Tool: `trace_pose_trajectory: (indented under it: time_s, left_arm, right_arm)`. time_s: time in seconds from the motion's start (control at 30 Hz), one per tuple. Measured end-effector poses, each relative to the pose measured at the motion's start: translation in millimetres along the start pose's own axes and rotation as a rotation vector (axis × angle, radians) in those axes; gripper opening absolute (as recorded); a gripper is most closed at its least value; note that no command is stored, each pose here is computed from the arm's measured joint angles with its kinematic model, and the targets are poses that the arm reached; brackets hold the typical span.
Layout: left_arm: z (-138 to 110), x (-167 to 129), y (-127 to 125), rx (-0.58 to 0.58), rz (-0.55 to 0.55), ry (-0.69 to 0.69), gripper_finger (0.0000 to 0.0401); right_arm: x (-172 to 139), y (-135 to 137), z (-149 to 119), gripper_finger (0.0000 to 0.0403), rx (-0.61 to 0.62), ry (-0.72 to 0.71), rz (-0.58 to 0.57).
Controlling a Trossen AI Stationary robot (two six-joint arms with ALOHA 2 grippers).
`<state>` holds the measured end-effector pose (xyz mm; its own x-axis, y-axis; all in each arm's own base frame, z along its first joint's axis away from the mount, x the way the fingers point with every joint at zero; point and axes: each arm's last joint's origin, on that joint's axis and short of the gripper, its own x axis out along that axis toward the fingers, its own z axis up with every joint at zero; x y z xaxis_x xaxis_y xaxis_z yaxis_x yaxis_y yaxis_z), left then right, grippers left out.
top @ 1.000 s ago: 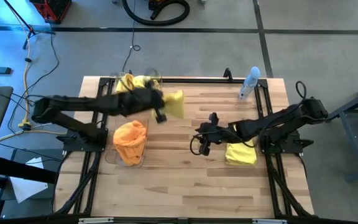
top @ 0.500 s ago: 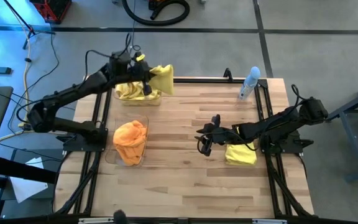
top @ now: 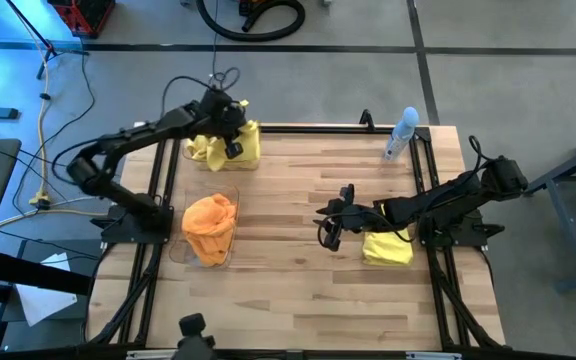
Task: Sort microfiber towel by color & place in baskets
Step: Put the yellow microfiber towel into the top transparent bin
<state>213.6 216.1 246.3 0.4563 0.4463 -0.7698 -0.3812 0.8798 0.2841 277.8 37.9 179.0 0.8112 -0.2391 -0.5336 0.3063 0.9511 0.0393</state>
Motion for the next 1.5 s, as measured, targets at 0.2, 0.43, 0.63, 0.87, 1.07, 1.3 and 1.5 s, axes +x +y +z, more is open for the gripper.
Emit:
trace_pose_trajectory:
  time_s: [0.2,0.43,0.63,0.87,1.07,1.3,1.5]
  left_arm:
    - [-16,37,-5,0.005,-0.011,0.191,0.0]
    - [-25,58,-8,-0.06,0.016,0.297,0.0024]
    - [-24,52,-7,-0.119,0.042,0.293,0.0083]
    - [-16,27,-7,-0.128,0.064,0.234,0.0157]
    - [-9,-8,-9,-0.147,0.084,0.163,0.0181]
    - [-6,-41,-9,-0.186,0.112,0.084,0.0182]
    - [-19,-25,-6,-0.252,0.11,0.147,0.017]
  right_arm:
    - [0,0,0,0.0134,-0.001,0.002,-0.001]
    - [0,-1,-2,0.0134,-0.009,0.021,-0.007]
    - [0,-1,-2,0.0134,-0.009,0.022,-0.007]
    - [0,-1,-2,0.0134,-0.01,0.023,-0.007]
    - [0,-1,-3,0.0134,-0.012,0.027,-0.009]
    - [0,-1,-3,0.0134,-0.013,0.03,-0.01]
    - [0,-1,-3,0.0134,-0.013,0.03,-0.01]
